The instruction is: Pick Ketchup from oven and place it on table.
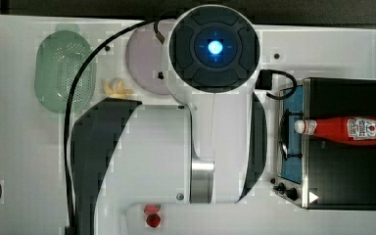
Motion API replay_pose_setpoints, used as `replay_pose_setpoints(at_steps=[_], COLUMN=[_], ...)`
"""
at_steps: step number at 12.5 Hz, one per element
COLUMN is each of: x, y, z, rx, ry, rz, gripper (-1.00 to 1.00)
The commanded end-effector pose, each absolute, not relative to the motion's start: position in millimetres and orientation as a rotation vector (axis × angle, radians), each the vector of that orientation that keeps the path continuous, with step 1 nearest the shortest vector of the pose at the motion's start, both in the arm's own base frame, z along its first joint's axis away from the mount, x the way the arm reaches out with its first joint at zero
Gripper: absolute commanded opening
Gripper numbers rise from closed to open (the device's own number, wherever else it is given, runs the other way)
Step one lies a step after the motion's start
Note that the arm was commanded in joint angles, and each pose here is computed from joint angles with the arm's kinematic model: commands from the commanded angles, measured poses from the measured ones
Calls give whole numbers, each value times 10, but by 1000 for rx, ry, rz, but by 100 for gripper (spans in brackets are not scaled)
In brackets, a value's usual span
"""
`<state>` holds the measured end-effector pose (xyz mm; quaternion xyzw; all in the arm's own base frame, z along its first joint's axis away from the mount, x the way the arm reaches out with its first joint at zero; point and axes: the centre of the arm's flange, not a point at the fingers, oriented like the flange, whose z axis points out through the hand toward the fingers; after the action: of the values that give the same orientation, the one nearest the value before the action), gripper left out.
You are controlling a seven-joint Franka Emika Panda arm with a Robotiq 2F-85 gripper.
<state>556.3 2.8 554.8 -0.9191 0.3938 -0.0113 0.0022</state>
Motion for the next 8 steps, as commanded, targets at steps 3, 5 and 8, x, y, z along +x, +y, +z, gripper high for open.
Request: replay_pose_setpoints(at_steps=[3,5,8], x=[4285,4281,4325], y=[-274,-381,-769], z=[6424,6419,6340], rx=[-2831,-2812,-2743], ry=[1363,1388,1481], rz=[-68,-63,-52], gripper=[99,100,100])
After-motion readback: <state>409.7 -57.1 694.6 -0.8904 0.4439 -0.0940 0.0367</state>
